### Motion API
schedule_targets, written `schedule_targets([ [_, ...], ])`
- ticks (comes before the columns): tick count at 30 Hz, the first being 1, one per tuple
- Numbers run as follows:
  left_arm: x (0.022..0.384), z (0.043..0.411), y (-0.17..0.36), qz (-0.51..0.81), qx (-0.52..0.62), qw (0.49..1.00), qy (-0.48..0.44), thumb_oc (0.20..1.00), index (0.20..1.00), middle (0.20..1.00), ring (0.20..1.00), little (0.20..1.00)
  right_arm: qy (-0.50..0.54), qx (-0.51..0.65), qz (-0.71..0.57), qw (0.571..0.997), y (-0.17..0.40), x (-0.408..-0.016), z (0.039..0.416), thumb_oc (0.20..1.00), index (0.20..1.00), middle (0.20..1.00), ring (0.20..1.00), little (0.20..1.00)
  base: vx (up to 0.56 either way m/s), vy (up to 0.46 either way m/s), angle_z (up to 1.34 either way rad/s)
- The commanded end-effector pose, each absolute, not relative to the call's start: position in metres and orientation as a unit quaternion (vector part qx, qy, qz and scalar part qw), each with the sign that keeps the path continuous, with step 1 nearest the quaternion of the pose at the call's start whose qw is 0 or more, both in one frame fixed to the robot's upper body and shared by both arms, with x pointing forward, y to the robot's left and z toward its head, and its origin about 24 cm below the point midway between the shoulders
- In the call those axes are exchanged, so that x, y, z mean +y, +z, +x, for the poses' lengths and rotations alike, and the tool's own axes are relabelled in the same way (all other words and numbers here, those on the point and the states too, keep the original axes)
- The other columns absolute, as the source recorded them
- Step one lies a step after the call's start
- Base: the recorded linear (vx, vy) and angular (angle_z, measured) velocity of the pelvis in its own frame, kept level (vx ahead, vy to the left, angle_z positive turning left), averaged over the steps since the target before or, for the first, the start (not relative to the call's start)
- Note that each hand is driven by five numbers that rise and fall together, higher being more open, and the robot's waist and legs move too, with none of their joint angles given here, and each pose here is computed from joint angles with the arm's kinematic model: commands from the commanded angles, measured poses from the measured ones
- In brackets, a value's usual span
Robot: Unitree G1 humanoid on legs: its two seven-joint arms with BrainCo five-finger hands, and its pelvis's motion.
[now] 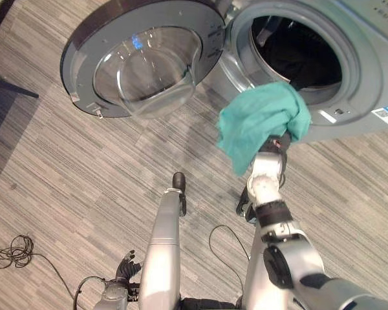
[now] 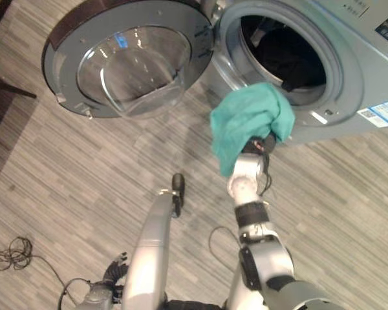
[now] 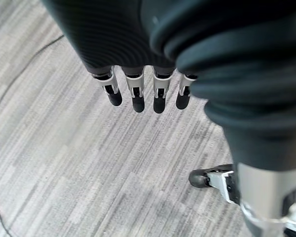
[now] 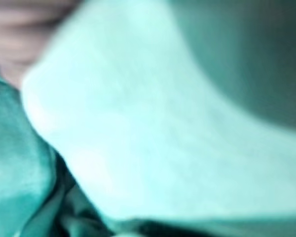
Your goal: Grab the laundry basket,head to the washer,open it,put in the laundry and shut it.
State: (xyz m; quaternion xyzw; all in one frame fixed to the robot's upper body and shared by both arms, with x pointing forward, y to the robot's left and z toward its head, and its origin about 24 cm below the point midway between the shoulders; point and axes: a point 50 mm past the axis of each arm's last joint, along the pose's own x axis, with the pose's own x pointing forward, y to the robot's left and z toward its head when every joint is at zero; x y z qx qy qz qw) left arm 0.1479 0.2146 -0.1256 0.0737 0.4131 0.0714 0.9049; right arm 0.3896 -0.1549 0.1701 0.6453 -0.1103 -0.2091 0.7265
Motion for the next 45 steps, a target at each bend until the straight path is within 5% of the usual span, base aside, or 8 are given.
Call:
schedule_targets([
  [1,0.217,0.134,-0.128,0.086,0.422,0.900,0.070,1.000,1.000,1.000,1.000,1.000,-0.213,-0.186,0.635,0.719,0.212,-0.192,0.392,0.200,0.200,0.200,0.200,0.200,0.03,0.000,0.05],
  [7,0.227,0.152,-0.111,0.095,0.367,0.924,0.043,1.000,1.000,1.000,1.000,1.000,-0.302,-0.283,0.456,0.788,0.330,-0.323,0.372,0.200,0.200,0.200,0.200,0.200,0.04,-0.028,0.16],
  [15,0.236,0.145,-0.107,0.061,0.356,0.928,0.092,1.000,1.000,1.000,1.000,1.000,-0.222,-0.461,0.374,0.773,0.426,-0.298,0.330,0.200,0.200,0.200,0.200,0.200,0.03,0.004,0.10],
  [16,0.235,0.146,-0.106,0.058,0.352,0.929,0.095,1.000,1.000,1.000,1.000,1.000,-0.222,-0.455,0.369,0.780,0.424,-0.294,0.333,1.000,1.000,1.000,1.000,1.000,0.01,0.000,-0.04],
  [26,0.218,0.158,-0.100,0.036,0.322,0.944,0.069,1.000,1.000,1.000,1.000,1.000,-0.327,-0.309,0.317,0.835,0.350,-0.326,0.364,1.000,1.000,1.000,1.000,1.000,0.00,0.015,-0.04],
  [30,0.223,0.157,-0.098,0.045,0.313,0.946,0.069,1.000,1.000,1.000,1.000,1.000,-0.357,-0.227,0.009,0.906,0.320,-0.327,0.373,1.000,1.000,1.000,1.000,1.000,-0.04,0.000,-0.03],
  [33,0.220,0.160,-0.096,0.042,0.302,0.950,0.066,1.000,1.000,1.000,1.000,1.000,-0.360,-0.218,0.033,0.907,0.302,-0.327,0.375,1.000,1.000,1.000,1.000,1.000,-0.06,-0.004,-0.08],
  [45,0.218,0.177,-0.093,0.039,0.281,0.955,0.091,1.000,1.000,1.000,1.000,1.000,-0.280,-0.342,0.030,0.897,0.291,-0.239,0.376,1.000,1.000,1.000,1.000,1.000,-0.05,-0.002,-0.10],
])
